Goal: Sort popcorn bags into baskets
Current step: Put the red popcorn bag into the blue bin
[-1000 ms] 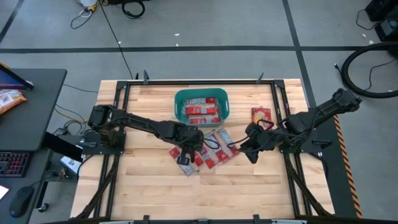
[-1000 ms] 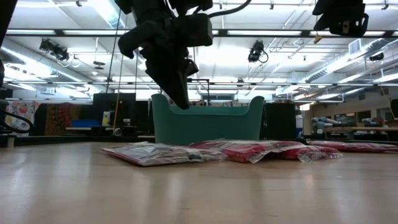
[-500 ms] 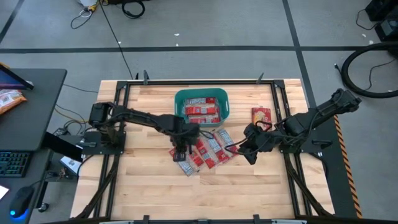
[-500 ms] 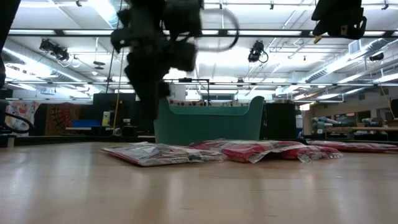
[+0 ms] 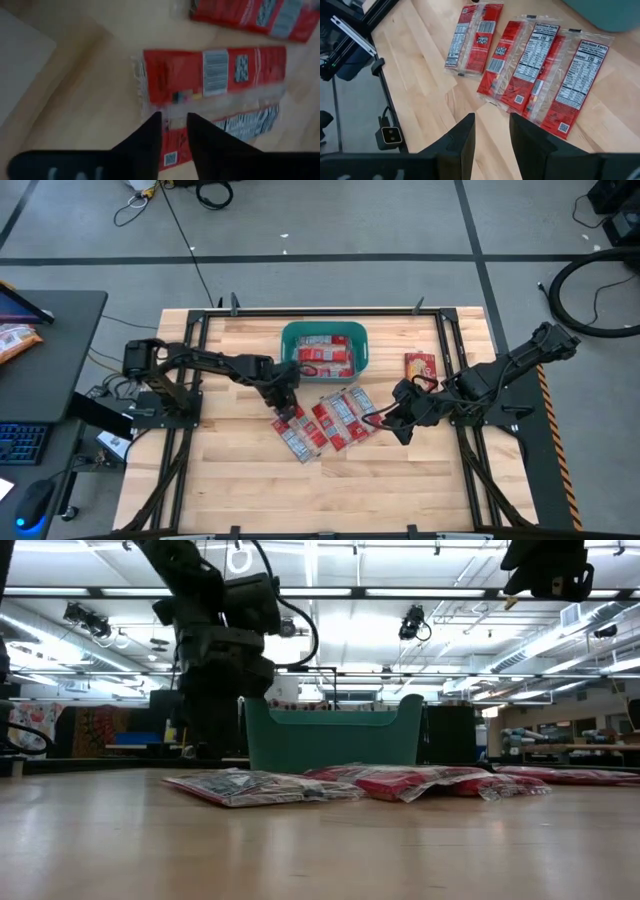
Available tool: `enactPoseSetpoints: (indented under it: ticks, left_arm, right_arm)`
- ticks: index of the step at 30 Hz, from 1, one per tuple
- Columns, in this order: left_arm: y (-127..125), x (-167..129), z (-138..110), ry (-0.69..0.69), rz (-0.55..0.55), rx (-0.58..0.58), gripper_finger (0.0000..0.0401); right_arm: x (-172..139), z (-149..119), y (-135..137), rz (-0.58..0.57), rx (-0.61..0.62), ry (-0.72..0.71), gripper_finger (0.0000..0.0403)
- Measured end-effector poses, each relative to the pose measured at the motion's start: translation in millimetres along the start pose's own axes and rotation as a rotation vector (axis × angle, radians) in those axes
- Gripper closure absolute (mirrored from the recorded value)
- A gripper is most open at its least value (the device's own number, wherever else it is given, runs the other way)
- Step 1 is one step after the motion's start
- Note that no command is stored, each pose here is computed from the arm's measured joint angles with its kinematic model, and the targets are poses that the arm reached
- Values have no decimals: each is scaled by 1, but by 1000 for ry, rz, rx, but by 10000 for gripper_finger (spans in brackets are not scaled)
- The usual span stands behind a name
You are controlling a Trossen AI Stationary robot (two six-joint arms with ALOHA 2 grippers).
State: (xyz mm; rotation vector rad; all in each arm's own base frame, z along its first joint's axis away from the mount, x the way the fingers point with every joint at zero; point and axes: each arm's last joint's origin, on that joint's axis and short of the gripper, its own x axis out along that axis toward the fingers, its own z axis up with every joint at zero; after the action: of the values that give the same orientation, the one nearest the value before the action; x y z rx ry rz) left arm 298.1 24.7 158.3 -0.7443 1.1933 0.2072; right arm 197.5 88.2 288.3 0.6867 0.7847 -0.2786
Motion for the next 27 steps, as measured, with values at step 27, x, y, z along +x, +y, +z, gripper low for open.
enactPoseSetpoints:
  ticks: [27]
  left_arm:
    - [-15,30,-47,-85,168,66,221]
  right_arm:
    - [0,3,3,28,-5,-24,277]
